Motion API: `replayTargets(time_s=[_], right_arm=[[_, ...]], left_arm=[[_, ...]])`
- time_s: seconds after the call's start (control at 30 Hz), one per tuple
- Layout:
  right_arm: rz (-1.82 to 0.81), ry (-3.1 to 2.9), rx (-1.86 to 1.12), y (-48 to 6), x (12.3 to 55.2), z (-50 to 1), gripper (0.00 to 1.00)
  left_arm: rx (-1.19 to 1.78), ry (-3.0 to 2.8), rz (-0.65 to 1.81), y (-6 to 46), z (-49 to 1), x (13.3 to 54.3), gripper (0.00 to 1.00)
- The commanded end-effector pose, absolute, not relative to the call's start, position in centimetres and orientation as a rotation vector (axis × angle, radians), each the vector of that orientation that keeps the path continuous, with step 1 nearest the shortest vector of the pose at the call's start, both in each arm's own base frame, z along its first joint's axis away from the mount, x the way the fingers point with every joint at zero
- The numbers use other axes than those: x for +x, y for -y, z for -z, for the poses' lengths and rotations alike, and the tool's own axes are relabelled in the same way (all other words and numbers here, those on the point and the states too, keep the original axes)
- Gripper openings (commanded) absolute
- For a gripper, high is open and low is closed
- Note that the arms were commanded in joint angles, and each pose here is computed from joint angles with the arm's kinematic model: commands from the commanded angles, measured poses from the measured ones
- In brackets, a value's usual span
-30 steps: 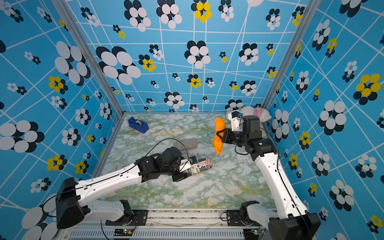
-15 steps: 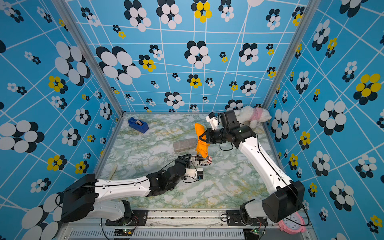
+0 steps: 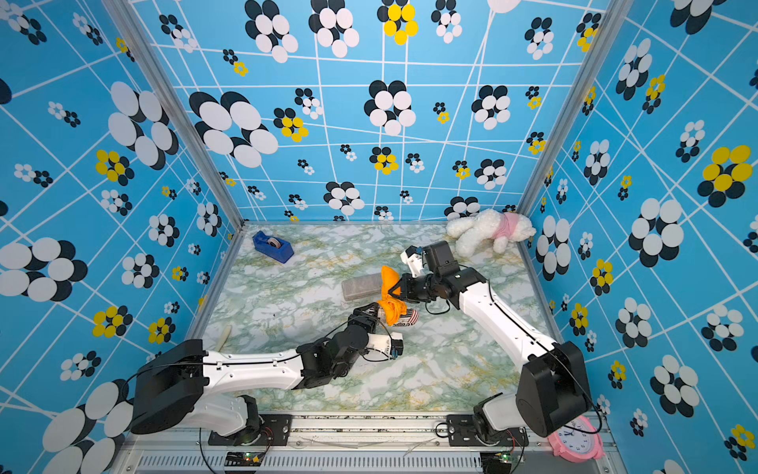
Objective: Wipe the eyeglass case
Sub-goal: Wipe the dirt from the eyeglass case.
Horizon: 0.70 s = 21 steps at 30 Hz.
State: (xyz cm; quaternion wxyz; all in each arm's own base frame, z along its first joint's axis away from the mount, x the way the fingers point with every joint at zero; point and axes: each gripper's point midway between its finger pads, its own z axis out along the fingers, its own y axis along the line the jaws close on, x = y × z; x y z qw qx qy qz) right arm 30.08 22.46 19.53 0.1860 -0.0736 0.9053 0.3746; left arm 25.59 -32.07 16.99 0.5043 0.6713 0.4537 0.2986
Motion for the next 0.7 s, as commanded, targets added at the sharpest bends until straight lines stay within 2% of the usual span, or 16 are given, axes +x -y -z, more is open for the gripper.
replayTargets(time_s=[0.0,0.23,0.53,0.67], right_arm=[[-0.908,-2.715,-0.171,-18.2,27.2,-17.0,0.00],[-0.797,-2.705,-0.168,-15.5,27.3,-18.4,0.00],[-1.046,-2.630,-0.291,-23.2,26.8,-19.6,0.00],[-1.131,-2.561,-0.322,-24.6,26.9,-21.2,0.00]], left_arm=[[1.308,-1.169,-0.694,30.4,-23.4,27.2,0.13],[1.327,-1.193,-0.696,29.9,-22.9,27.1,0.13],[1.350,-1.198,-0.670,31.1,-22.4,27.3,0.13],[1.374,-1.199,-0.666,31.2,-21.8,27.2,0.13]])
